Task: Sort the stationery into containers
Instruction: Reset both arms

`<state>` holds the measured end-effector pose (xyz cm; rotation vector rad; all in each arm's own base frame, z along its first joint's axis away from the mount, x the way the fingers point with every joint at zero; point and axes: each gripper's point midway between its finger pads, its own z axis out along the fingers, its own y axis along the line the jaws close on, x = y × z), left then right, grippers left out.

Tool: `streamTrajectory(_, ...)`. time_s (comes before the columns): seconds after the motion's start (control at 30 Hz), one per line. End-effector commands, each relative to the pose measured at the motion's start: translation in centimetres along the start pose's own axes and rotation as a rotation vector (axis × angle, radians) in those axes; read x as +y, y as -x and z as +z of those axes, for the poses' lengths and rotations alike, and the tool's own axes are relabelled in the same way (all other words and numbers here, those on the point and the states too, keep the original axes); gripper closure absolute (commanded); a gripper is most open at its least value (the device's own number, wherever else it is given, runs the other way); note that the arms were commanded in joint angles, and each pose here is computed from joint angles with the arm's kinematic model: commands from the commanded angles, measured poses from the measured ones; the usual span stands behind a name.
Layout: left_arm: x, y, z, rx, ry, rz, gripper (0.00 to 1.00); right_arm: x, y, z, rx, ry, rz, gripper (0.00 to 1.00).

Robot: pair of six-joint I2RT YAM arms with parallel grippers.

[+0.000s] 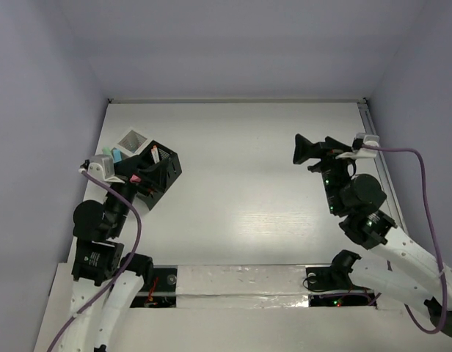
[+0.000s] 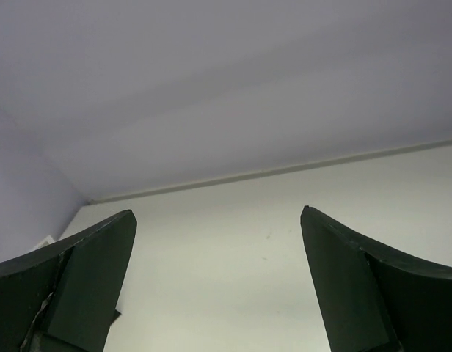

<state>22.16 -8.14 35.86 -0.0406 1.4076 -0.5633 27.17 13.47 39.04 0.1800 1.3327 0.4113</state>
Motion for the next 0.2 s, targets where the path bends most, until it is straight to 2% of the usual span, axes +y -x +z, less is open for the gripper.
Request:
streamTrajectory(0.0, -1.29, 1.59, -0.3, -0.066, -0.062, 0.001, 0.01, -2.34, -0.59, -1.36, 0.036, -0.073, -0.019, 0.0)
streamTrajectory(0.17, -0.96, 0.99, 0.0, -0.046, -0.051, -0.001, 0.01, -2.24, 0.3, -1.97, 0.021, -0.045, -0.003, 0.0)
